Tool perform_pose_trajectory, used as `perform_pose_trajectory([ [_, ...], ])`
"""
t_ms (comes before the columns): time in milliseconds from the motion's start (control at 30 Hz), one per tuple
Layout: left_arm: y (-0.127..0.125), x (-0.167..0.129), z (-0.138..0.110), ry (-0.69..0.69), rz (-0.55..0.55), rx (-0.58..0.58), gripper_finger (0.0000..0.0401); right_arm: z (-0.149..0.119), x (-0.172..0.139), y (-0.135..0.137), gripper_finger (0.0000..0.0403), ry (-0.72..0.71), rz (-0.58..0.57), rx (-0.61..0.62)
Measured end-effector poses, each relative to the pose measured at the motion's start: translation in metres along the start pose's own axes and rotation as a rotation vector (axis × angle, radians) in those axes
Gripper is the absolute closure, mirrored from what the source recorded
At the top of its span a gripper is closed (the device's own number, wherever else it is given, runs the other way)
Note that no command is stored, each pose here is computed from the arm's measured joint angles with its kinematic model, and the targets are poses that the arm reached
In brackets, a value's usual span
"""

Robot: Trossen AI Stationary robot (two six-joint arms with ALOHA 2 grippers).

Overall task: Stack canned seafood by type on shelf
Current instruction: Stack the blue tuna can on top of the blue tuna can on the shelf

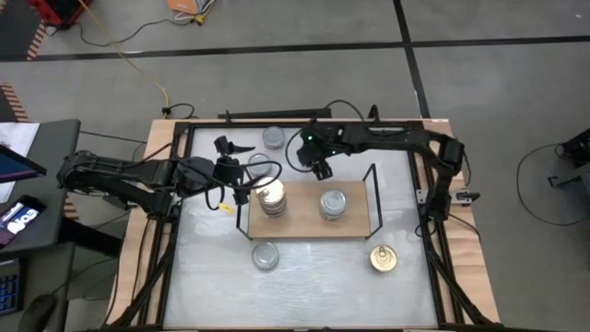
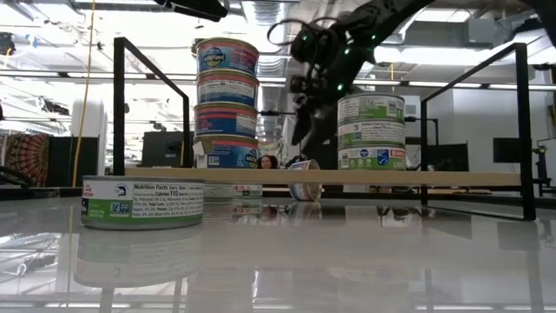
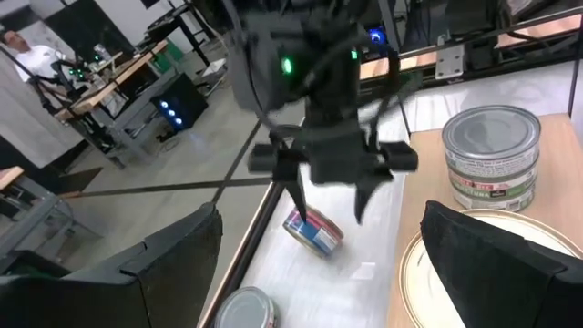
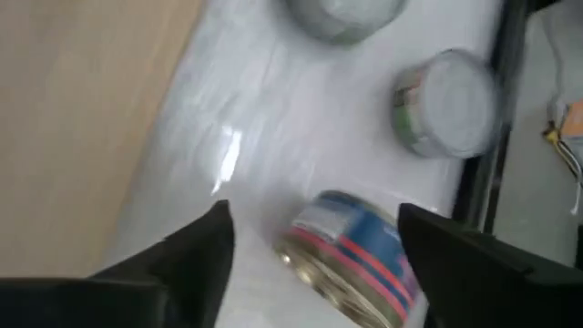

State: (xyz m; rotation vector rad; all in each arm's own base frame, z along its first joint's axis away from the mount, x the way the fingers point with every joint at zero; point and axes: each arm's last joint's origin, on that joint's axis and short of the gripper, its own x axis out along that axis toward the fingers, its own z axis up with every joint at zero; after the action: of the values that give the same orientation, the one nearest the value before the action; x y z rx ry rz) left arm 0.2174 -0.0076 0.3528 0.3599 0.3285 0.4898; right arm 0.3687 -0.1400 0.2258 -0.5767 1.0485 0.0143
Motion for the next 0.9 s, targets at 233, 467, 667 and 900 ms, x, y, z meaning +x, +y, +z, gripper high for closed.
perform_pose_trajectory([
  [233,-0.001,0.000,-0.003,0.028,-0.009,-0.004,0.0040,0.014,0.016,-0.004,0.0022,0.121,0.075,-0.054],
  [467,-0.001,0.000,-0.004,0.031,-0.020,-0.011,0.0040,0.025,0.018,-0.013,0.0021,0.130,0.090,-0.081],
  [667,-0.002,0.000,-0.005,0.042,-0.035,-0.011,0.0040,0.038,0.006,-0.019,0.0021,0.094,0.071,-0.128],
  [900,-0.003,0.000,-0.005,0.039,-0.052,-0.012,0.0040,0.031,0.014,-0.026,0.0021,0.096,0.088,-0.123],
])
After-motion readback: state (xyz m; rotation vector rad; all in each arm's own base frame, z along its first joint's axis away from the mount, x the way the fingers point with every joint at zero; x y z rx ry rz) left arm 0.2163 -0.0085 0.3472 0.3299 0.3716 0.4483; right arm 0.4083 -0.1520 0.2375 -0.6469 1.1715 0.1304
